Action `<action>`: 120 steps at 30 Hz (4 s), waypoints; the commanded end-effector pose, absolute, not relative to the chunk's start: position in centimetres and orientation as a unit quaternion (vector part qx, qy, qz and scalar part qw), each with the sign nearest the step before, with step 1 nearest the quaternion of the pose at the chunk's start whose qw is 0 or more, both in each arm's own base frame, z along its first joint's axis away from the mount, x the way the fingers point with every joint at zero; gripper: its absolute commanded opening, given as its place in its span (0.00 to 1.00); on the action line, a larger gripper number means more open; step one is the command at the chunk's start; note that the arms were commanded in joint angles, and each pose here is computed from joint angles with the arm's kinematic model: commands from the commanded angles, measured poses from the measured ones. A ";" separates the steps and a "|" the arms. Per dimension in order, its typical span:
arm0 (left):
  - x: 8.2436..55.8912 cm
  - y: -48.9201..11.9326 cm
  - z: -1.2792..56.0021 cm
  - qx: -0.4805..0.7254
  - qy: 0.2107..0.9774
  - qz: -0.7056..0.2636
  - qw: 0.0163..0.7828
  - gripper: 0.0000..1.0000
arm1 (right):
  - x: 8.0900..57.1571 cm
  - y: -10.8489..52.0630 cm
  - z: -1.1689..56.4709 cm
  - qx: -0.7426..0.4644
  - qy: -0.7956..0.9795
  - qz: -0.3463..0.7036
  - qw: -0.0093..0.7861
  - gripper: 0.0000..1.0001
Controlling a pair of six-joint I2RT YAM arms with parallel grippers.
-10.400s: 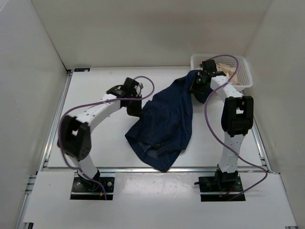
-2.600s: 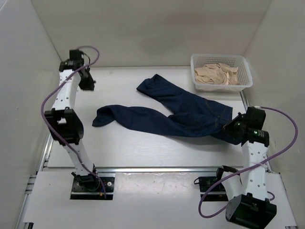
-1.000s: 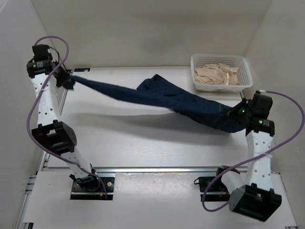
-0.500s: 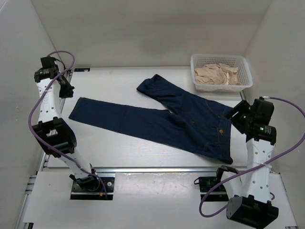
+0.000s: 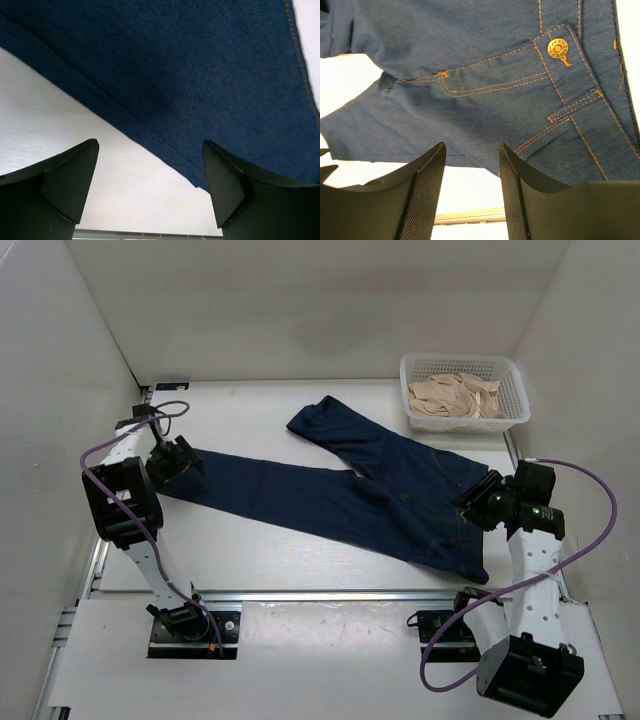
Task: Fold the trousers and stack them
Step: Flatten the trousers out
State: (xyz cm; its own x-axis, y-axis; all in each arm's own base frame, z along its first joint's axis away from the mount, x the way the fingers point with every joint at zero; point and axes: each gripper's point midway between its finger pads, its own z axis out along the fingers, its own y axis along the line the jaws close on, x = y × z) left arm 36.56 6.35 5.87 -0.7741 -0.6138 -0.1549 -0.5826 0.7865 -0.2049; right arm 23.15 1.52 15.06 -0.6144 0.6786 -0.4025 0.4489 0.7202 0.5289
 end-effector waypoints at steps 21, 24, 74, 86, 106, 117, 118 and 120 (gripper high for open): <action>39.1 9.0 7.7 -0.384 0.906 -0.005 0.178 0.10 | 23.7 1.9 19.0 0.294 0.870 0.209 0.335 0.68; 38.7 10.5 11.4 -0.413 0.883 -0.002 0.225 0.10 | 22.5 2.3 16.6 0.319 0.878 0.210 0.288 0.69; 38.5 -4.0 17.2 -0.169 0.952 -0.037 0.251 0.98 | 41.5 20.7 3.6 -0.015 0.984 0.070 0.160 0.00; 42.8 -16.0 16.3 -0.029 0.965 -0.104 0.239 0.98 | 27.6 15.2 5.2 -0.007 0.989 0.047 0.141 0.15; 40.4 -20.6 5.9 0.012 0.989 -0.064 0.134 0.96 | 30.9 -0.8 11.3 0.345 0.896 0.158 0.231 0.66; 40.8 -22.6 4.2 0.013 0.988 -0.106 0.115 0.78 | 34.7 -7.2 5.7 0.441 0.873 0.082 0.192 0.65; 41.2 -22.8 4.6 0.014 0.987 -0.109 0.122 0.74 | 35.4 -7.2 4.9 0.445 0.872 0.086 0.183 0.65; 41.5 -23.0 4.6 0.009 0.986 -0.110 0.123 0.65 | 36.2 -7.2 4.2 0.444 0.873 0.092 0.179 0.63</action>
